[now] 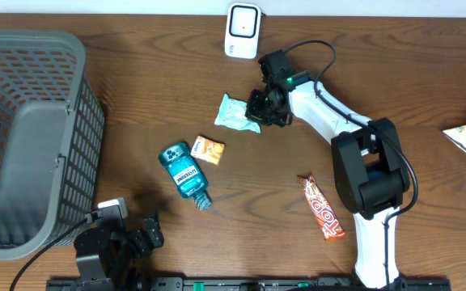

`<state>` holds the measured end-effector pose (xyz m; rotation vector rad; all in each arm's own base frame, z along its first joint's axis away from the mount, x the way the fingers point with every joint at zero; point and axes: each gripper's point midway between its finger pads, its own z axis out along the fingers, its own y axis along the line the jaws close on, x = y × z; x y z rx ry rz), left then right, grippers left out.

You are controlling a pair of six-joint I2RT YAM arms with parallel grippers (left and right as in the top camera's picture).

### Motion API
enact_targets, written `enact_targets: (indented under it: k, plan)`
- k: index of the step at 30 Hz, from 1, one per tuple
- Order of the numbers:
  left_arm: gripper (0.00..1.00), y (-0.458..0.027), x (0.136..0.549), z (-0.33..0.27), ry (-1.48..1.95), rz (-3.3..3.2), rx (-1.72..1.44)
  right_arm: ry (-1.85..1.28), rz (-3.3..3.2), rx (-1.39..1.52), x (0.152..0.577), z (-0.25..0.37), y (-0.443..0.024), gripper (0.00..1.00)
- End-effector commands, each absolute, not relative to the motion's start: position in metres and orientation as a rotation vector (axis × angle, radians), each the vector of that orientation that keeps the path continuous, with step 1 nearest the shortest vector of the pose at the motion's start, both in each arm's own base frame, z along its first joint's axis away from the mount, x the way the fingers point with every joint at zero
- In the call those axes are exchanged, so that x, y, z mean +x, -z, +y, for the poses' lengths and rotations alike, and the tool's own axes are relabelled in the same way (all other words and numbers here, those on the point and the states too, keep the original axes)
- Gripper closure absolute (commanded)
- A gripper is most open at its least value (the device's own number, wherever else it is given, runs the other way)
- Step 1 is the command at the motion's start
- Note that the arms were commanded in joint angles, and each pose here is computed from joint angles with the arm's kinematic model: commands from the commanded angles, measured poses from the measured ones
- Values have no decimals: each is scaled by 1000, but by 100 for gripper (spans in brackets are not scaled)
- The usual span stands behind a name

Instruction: Scan the item barcode

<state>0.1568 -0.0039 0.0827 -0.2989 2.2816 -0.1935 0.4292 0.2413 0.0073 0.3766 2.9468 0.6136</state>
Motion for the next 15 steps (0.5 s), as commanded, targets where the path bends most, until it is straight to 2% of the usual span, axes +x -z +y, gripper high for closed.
enact_targets:
  k: [1, 11, 15]
  plan:
    - [2, -74, 151, -5, 199, 2318, -312, -493, 2994, 403, 421, 219, 14, 99]
    - [2, -74, 151, -5, 199, 2318, -312, -1192, 2805, 440, 449, 218, -85, 98]
    - [2, -74, 151, -5, 199, 2318, -312, -1271, 2707, 451, 469, 211, -97, 99]
